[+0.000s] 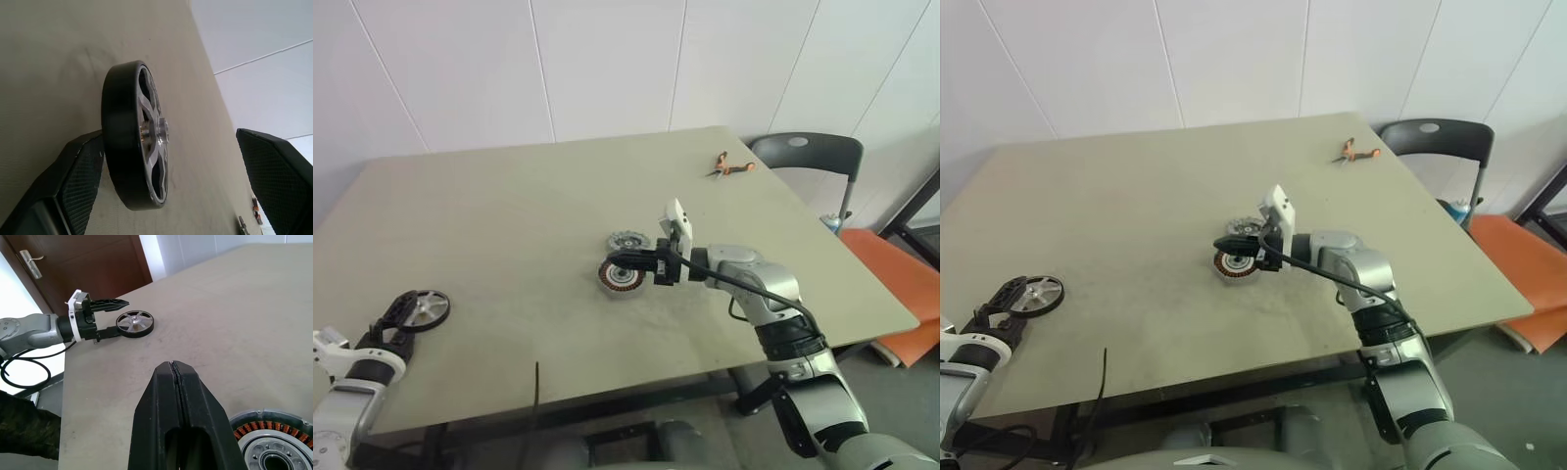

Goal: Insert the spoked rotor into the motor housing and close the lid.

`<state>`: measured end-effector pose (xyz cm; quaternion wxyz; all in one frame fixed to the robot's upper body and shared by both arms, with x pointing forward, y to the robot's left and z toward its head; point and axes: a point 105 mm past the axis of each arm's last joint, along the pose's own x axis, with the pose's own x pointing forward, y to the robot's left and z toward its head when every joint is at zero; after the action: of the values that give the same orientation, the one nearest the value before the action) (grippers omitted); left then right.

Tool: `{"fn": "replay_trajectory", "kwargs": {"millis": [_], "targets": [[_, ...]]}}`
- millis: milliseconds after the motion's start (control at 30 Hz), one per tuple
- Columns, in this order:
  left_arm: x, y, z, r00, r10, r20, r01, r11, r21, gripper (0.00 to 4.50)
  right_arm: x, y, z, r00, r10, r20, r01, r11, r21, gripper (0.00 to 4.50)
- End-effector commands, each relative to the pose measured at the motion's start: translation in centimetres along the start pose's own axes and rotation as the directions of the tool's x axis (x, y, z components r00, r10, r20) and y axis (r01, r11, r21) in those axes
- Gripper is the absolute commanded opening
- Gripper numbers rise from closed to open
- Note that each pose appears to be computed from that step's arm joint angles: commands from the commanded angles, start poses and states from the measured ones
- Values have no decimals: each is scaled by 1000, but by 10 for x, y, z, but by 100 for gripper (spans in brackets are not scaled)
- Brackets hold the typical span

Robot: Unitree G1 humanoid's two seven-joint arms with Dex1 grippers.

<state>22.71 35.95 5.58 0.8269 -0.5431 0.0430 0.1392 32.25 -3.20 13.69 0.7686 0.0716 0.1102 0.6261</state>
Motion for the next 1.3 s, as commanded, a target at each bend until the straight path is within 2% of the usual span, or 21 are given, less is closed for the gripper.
{"fn": "replay_trajectory", "kwargs": {"millis": [33,300,433,633,1033,1300], "targets": [[-8,-14,-1,1000,-20,5,20,1000,-1,450,0,1,11,1000,11,21,-10,999,-42,2],[-3,-21,-2,1000,6,-2,-6,1000,-30,450,4,0,9,1000,21,18,-20,999,-41,2],[-16,-17,-8,1000,11,7,-11,999,-38,450,5,-2,9,1000,20,15,-19,999,-43,2],[-19,-17,-12,1000,13,12,-13,998,-61,450,2,-5,6,1000,5,10,-5,999,-43,2],[-15,-17,3,994,48,95,-39,995,-89,450,3,-8,4,1000,0,5,1,999,-43,2],[-18,-17,1,994,56,93,-47,995,-90,450,2,-9,5,1000,-4,3,4,999,-46,2]]}}
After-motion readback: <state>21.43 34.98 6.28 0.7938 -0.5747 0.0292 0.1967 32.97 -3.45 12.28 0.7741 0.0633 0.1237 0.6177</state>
